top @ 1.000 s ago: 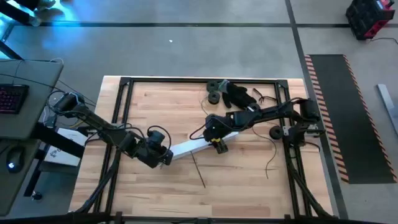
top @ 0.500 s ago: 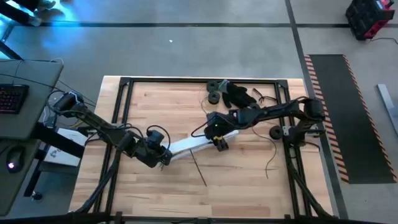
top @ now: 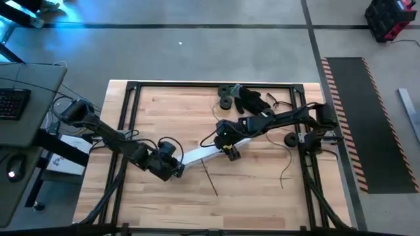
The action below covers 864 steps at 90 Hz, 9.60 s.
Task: Ziptie cables
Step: Close the white cable duct, then return to Home Position
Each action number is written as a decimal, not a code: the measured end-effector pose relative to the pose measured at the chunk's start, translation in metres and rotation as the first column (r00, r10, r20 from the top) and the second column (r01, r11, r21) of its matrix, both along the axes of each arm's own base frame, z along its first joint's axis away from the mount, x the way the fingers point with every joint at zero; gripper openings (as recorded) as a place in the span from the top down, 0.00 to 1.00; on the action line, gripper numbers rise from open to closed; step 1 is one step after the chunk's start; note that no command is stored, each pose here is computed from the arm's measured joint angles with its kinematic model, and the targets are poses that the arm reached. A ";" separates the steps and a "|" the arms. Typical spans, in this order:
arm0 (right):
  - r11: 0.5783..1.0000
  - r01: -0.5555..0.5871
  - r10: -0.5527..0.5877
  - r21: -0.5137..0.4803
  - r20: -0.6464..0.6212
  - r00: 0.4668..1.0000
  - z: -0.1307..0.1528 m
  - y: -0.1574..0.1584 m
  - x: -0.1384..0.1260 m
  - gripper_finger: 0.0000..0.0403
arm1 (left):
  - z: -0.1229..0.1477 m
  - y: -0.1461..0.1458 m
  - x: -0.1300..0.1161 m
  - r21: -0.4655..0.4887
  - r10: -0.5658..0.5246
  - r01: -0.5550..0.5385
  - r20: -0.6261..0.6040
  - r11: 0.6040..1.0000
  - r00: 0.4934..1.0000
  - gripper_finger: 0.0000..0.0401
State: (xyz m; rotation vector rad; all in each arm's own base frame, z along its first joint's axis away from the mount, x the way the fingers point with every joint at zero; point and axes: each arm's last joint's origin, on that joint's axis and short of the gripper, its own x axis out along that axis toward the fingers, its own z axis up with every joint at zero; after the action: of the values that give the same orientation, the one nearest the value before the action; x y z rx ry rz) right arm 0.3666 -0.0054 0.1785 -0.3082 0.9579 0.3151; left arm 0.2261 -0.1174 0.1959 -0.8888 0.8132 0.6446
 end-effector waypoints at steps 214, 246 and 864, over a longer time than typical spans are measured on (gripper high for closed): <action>0.999 0.045 -0.045 -0.001 -0.088 0.995 -0.018 0.000 0.000 0.49 | -0.059 0.014 0.062 0.201 -0.032 0.027 0.022 0.979 0.999 1.00; 0.999 0.044 -0.041 0.032 -0.098 0.994 -0.013 0.000 -0.004 0.32 | -0.065 0.011 0.062 0.193 -0.016 0.012 0.020 0.981 1.000 1.00; 0.509 0.273 -0.853 0.816 0.436 0.285 -0.010 -0.035 -0.277 1.00 | 0.007 0.126 -0.117 0.705 -0.489 -0.015 0.507 0.709 0.710 1.00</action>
State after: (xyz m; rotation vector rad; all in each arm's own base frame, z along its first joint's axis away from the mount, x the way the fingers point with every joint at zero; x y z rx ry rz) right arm 0.0894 -0.0401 0.1689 0.5487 -0.1052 -0.2907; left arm 0.1089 0.0083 0.2031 -0.2585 -0.0063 0.2702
